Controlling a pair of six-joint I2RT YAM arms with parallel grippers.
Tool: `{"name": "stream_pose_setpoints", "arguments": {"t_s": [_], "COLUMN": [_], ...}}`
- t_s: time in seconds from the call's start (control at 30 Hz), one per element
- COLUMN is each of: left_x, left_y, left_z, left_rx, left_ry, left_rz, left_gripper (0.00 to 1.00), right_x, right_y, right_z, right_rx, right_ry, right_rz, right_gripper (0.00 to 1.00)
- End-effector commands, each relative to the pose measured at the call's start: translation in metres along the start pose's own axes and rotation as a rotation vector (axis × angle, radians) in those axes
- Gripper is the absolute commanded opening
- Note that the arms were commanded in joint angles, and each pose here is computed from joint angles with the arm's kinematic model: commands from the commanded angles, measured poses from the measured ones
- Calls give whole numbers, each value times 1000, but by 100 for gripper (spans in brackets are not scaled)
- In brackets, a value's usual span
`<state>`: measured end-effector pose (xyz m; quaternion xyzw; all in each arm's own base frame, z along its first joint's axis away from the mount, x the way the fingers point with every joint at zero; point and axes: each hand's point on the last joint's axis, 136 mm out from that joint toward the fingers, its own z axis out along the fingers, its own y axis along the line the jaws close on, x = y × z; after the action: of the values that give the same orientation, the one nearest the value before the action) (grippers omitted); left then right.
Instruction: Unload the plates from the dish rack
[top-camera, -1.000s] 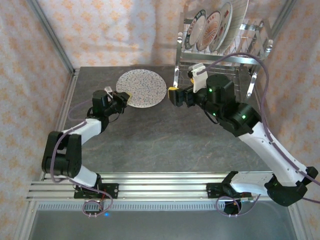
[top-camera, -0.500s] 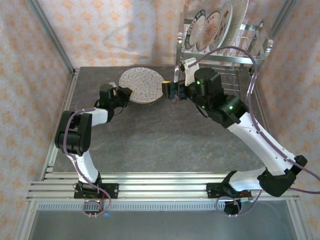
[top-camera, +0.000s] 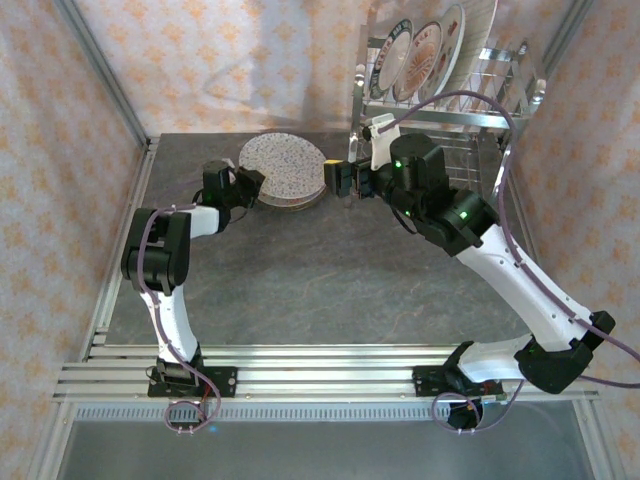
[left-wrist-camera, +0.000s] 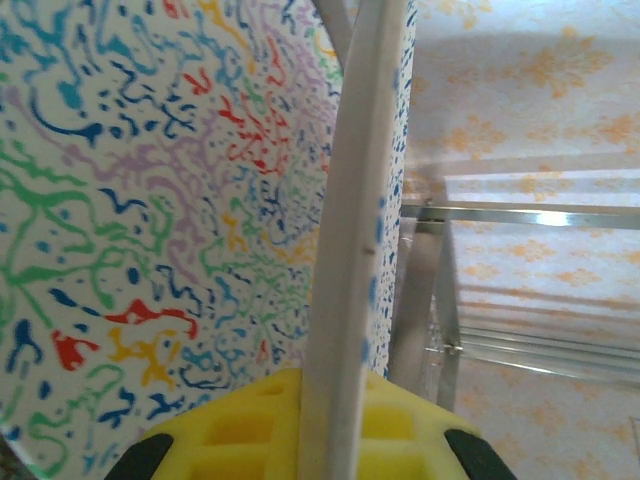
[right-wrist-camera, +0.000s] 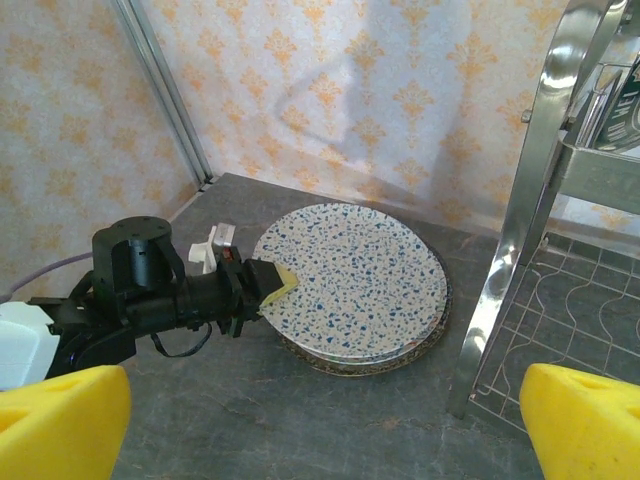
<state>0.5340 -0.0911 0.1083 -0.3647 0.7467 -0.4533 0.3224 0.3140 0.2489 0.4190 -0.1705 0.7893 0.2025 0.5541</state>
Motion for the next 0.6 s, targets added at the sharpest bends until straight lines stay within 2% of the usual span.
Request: {"name": "stream_pose_setpoints", "arguments": {"t_s": [0.0, 0.57], "left_x": [-12, -15], "left_y": [-24, -10], "left_z": [2, 18], "left_rx": [54, 18], "left_ry": [-15, 5], "left_rz": [64, 58], "left_gripper": [0, 0], "right_x": [-18, -19], "right_y": [0, -4], "right_z": [-7, -9], "right_rx": [9, 31], "right_ry": [-53, -61], "right_rz": [18, 22], "right_gripper": [99, 99]}}
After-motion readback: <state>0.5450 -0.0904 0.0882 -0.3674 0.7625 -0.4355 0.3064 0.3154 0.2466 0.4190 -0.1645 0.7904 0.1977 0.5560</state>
